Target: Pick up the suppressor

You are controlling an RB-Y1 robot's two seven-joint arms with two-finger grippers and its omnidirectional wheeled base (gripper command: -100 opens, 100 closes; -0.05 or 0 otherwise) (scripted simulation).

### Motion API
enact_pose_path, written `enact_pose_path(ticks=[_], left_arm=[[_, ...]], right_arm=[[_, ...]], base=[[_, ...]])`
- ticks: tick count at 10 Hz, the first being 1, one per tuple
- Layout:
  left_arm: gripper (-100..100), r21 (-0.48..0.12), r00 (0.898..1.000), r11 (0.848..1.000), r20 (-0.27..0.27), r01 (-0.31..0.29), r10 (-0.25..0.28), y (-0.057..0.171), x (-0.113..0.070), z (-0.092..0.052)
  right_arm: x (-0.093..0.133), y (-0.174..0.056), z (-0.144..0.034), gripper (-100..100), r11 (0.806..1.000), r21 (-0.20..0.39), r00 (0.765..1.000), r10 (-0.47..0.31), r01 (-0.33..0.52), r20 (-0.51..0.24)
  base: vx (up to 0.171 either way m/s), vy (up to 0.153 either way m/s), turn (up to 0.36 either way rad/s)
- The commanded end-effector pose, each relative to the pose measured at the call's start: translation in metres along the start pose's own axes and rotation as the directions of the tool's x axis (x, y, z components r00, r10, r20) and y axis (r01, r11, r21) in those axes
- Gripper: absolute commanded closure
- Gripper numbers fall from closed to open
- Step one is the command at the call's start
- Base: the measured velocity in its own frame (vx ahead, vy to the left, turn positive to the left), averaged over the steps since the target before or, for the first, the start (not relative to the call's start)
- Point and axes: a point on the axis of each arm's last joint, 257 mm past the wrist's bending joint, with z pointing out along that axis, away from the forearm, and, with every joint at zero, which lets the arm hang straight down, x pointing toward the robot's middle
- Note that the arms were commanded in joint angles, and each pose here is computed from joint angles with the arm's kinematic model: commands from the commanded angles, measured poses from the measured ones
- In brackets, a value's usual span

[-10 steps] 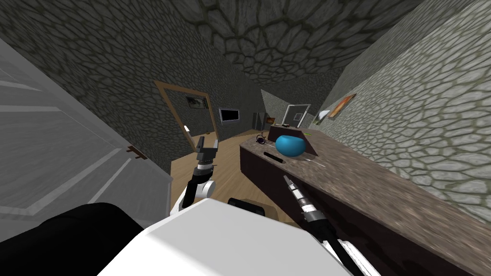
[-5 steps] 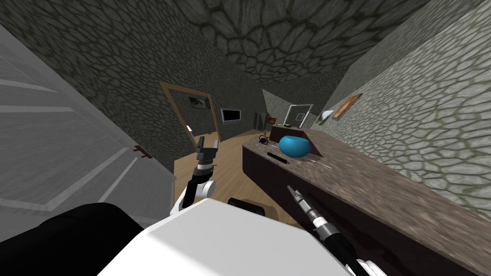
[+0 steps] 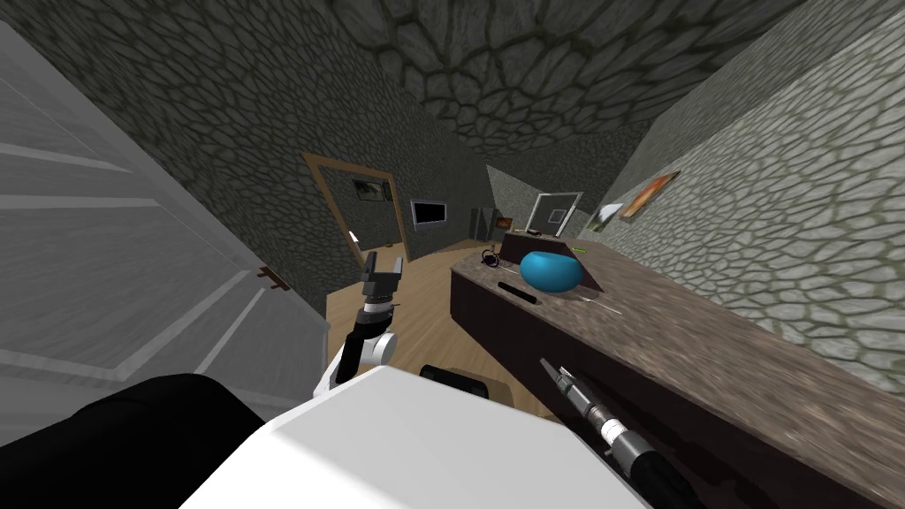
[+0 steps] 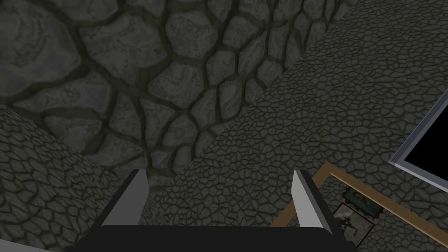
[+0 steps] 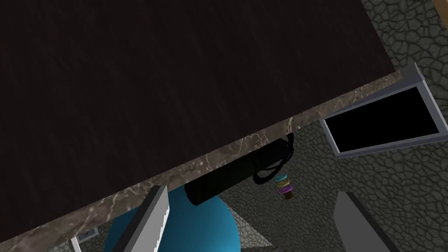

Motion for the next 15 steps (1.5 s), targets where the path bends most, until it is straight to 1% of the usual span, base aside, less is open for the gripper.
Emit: enact_pose_path(ticks=[1,2,3,4,5,6,7,8,9,10,11,12,13,14,15], left_arm=[[0,0.000,1.000,1.000,0.000,0.000,0.000,0.000,0.000,0.000],[0,0.000,1.000,1.000,0.000,0.000,0.000,0.000,0.000,0.000],[0,0.000,1.000,1.000,0.000,0.000,0.000,0.000,0.000,0.000],[0,0.000,1.000,1.000,0.000,0.000,0.000,0.000,0.000,0.000],[0,0.000,1.000,1.000,0.000,0.000,0.000,0.000,0.000,0.000],[0,0.000,1.000,1.000,0.000,0.000,0.000,0.000,0.000,0.000],[0,0.000,1.000,1.000,0.000,0.000,0.000,0.000,0.000,0.000],[0,0.000,1.000,1.000,0.000,0.000,0.000,0.000,0.000,0.000],[0,0.000,1.000,1.000,0.000,0.000,0.000,0.000,0.000,0.000],[0,0.000,1.000,1.000,0.000,0.000,0.000,0.000,0.000,0.000],[0,0.000,1.000,1.000,0.000,0.000,0.000,0.000,0.000,0.000],[0,0.000,1.000,1.000,0.000,0.000,0.000,0.000,0.000,0.000],[0,0.000,1.000,1.000,0.000,0.000,0.000,0.000,0.000,0.000],[0,0.000,1.000,1.000,0.000,0.000,0.000,0.000,0.000,0.000],[0,0.000,1.000,1.000,0.000,0.000,0.000,0.000,0.000,0.000]], right_arm=[[0.013,-0.027,-0.015,-100,0.997,0.039,0.996,-0.061,0.064,-0.065],[0.009,-0.037,-0.019,-100,0.995,0.051,0.993,-0.086,0.091,-0.084],[0.021,-0.059,-0.033,-100,0.987,0.080,0.982,-0.127,0.139,-0.138],[0.016,-0.065,-0.036,-100,0.983,0.084,0.977,-0.150,0.164,-0.153],[0.022,-0.078,-0.046,-100,0.973,0.091,0.961,-0.192,0.213,-0.199],[0.019,-0.092,-0.053,-100,0.965,0.109,0.953,-0.210,0.238,-0.220],[0.021,-0.106,-0.064,-100,0.950,0.110,0.929,-0.255,0.292,-0.268],[0.019,-0.118,-0.071,-100,0.943,0.127,0.921,-0.264,0.309,-0.285],[0.023,-0.139,-0.088,-100,0.922,0.141,0.893,-0.296,0.359,-0.339],[0.016,-0.142,-0.089,-100,0.916,0.137,0.884,-0.313,0.378,-0.348],[0.015,-0.161,-0.106,-100,0.890,0.140,0.847,-0.349,0.433,-0.400],[0.011,-0.164,-0.107,-100,0.886,0.140,0.842,-0.356,0.443,-0.406],[0.008,-0.182,-0.124,-100,0.858,0.141,0.801,-0.387,0.495,-0.456],[0.004,-0.184,-0.125,-100,0.853,0.138,0.796,-0.394,0.503,-0.459],[-0.003,-0.201,-0.141,-100,0.821,0.132,0.749,-0.425,0.555,-0.508]], base=[[0.013,0.104,0.064],[0.014,0.084,0.024],[0.021,0.098,0.075],[0.015,0.086,0.039],[0.032,0.100,0.095],[0.034,0.083,0.038],[0.034,0.089,0.097],[0.029,0.069,0.052],[0.044,0.090,0.093],[0.044,0.076,0.057],[0.055,0.076,0.109],[0.053,0.069,0.056],[0.076,0.092,0.114],[0.066,0.071,0.068],[0.072,0.073,0.131]])
